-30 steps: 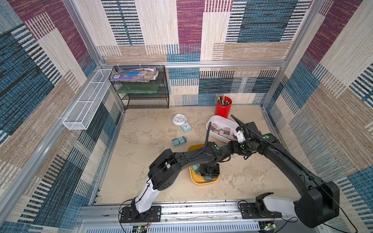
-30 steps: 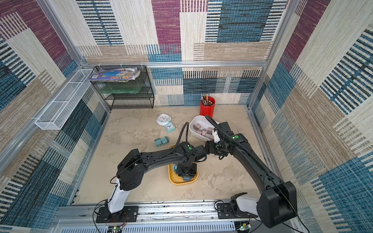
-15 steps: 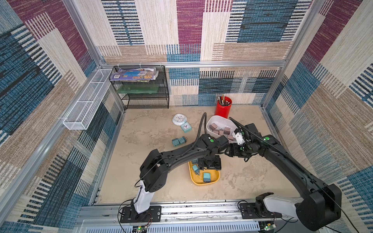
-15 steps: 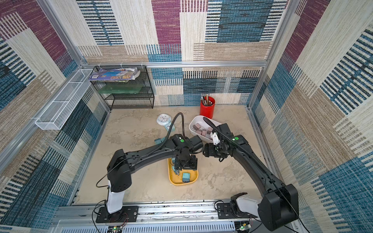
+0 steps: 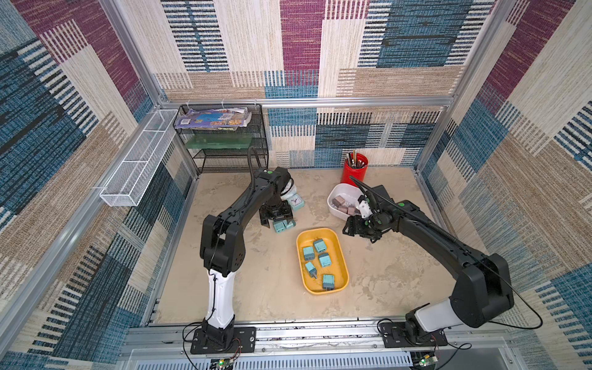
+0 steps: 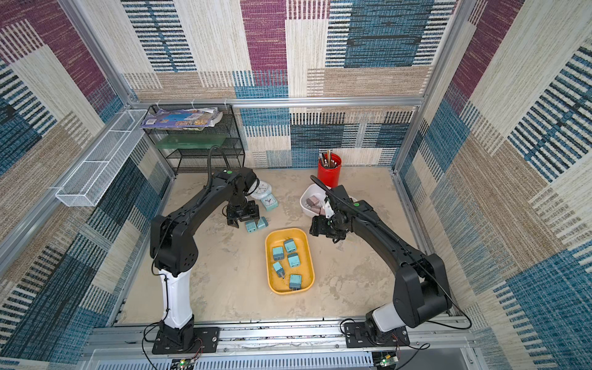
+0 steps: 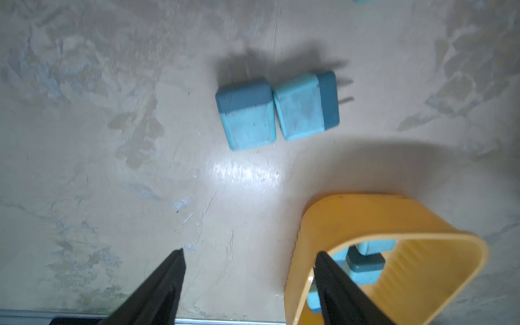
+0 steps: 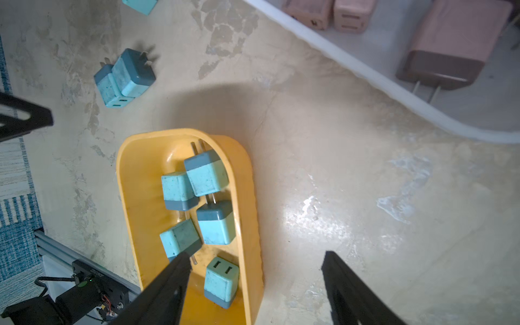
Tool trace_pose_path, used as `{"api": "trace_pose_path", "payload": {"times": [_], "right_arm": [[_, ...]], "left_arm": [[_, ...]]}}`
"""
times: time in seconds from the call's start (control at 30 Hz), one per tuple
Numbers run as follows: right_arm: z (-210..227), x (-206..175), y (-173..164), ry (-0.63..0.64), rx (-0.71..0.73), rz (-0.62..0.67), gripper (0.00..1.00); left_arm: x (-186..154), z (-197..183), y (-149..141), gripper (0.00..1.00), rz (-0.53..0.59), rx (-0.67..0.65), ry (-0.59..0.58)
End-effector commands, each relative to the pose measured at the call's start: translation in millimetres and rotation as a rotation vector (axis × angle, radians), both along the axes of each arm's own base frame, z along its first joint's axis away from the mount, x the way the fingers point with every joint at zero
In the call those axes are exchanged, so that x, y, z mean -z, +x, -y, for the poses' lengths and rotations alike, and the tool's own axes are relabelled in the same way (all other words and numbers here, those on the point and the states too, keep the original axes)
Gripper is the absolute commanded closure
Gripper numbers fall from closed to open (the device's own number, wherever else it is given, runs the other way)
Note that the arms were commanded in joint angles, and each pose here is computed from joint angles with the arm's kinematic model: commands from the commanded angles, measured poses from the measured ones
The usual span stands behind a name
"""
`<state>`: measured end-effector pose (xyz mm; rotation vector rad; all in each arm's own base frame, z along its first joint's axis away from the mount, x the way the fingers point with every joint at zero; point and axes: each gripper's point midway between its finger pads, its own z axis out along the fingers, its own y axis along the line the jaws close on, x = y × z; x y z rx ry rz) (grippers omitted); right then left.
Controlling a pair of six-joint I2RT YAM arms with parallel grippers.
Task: Place the plugs by color into the storage box
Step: Place the plug in the storage box, then pick up the plug from the center of the board.
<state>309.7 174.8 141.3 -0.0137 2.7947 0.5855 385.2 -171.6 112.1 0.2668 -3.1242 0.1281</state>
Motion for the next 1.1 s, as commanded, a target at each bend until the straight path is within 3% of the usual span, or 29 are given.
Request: {"api": "trace_pose_path", "payload": {"times": [0.0,0.23,0.63,1.07], "right_arm": [[-9.0,-2.9,11.7,0.0,0.032,0.03,0.23],[-23.7,8.2,2.6,-0.014,0.027,0.004,0.23],[-32.1,15.4,-3.0,-0.025,0.006,-0.008,0.23],[-36.6,16.2,-5.1,-0.031,-0.025,-0.011,0.23]], "left_arm": [[13.8,-0.2,12.1,0.27,-0.041,0.053,-0.046],[50.3,-13.5,17.1,0.3,-0.111,0.044,-0.007],[76.5,-36.7,3.7,0.4,-0.174,0.019,0.083],[59.4,-18.3,39.2,0.38,-0.052,0.035,0.025]]}}
